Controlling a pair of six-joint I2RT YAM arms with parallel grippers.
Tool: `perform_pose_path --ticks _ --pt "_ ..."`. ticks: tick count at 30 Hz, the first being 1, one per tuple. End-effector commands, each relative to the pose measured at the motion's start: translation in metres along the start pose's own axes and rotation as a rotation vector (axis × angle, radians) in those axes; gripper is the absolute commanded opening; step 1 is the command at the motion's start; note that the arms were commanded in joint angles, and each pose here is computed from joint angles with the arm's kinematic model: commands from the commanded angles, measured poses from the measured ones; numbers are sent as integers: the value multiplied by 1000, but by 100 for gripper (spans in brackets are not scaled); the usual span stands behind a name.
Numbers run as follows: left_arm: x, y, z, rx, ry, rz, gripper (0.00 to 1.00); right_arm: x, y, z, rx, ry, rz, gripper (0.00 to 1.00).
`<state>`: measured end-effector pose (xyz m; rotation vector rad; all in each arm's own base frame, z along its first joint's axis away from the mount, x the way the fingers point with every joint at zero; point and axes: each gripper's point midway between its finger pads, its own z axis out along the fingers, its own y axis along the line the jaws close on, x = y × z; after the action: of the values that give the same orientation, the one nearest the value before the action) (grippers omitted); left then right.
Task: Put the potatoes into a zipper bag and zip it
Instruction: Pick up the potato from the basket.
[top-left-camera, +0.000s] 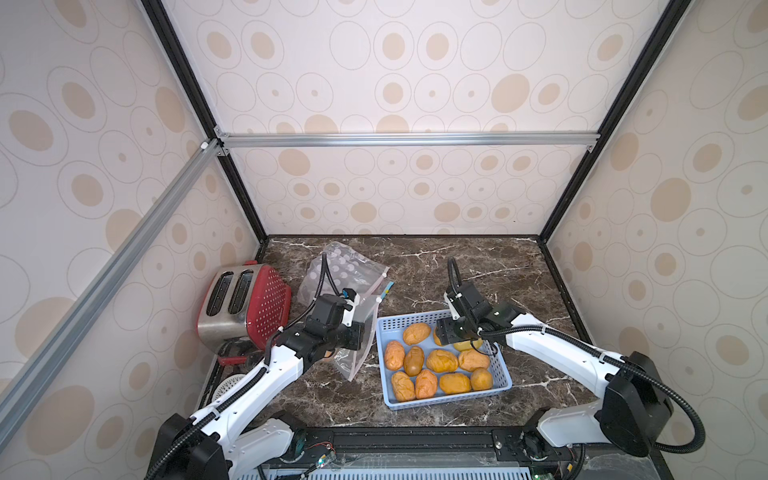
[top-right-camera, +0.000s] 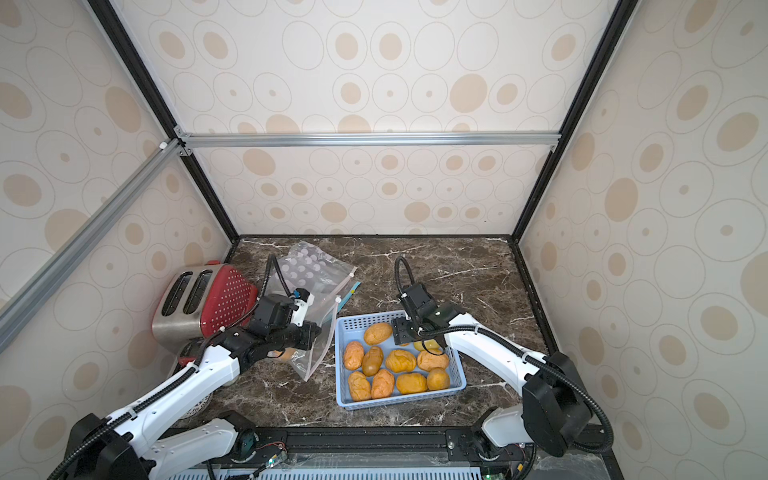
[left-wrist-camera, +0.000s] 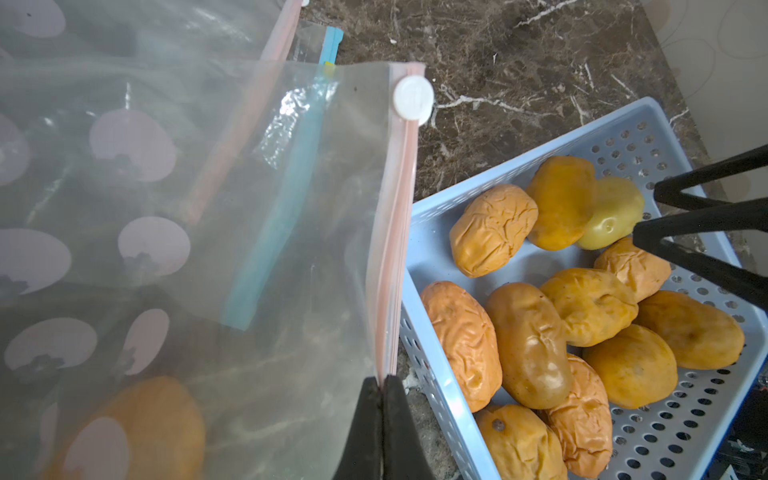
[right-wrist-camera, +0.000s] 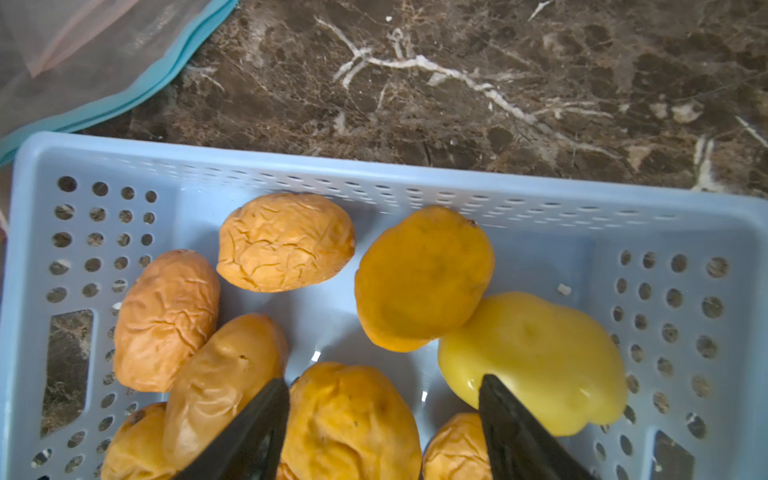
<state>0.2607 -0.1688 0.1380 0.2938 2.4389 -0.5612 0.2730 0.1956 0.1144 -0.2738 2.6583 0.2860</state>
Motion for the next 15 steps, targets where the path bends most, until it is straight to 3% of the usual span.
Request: perform_pose_path --ticks 1,15 --pt "-8 1 -5 -10 -37 2 0 5 -9 7 51 33 26 76" --pt "-11 -2 -13 7 -65 5 0 -19 -21 41 49 125 24 81"
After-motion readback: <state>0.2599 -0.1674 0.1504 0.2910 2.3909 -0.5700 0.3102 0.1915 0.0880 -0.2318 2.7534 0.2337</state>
